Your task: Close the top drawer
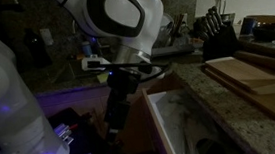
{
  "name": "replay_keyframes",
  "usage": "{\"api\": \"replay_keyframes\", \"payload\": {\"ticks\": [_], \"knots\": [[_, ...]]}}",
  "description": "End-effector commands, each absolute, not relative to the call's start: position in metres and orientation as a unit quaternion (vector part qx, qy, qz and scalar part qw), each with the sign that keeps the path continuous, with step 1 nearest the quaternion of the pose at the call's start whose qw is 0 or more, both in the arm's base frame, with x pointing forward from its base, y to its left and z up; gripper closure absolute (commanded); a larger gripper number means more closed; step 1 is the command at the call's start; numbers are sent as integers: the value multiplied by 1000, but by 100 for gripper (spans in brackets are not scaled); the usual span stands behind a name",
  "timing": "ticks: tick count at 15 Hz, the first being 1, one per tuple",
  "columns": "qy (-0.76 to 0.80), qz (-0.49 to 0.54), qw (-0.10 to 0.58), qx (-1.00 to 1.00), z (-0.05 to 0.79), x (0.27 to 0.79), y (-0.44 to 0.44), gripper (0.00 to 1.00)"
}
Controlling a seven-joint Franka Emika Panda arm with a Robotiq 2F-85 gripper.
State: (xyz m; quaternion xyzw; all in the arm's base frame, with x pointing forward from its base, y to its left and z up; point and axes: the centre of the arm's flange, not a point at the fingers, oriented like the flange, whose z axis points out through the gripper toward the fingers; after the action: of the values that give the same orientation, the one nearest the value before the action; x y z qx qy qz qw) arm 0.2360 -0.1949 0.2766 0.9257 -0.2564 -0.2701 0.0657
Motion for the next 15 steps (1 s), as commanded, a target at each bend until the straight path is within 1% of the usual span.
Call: {"api": "replay_keyframes", "payload": {"ticks": [1,5,10,12,13,14,15], "knots": [[-284,-257,70,921,266,242,-198,0],[-317,-223,68,920,222,257,-190,0],[-330,-159,142,920,177,285,-178,0],[-344,-158,163,911,153,292,-182,0],[-350,-165,169,906,145,291,-183,0],[-339,-159,149,915,174,291,-172,0],[-345,-166,157,911,163,289,-173,0]]}}
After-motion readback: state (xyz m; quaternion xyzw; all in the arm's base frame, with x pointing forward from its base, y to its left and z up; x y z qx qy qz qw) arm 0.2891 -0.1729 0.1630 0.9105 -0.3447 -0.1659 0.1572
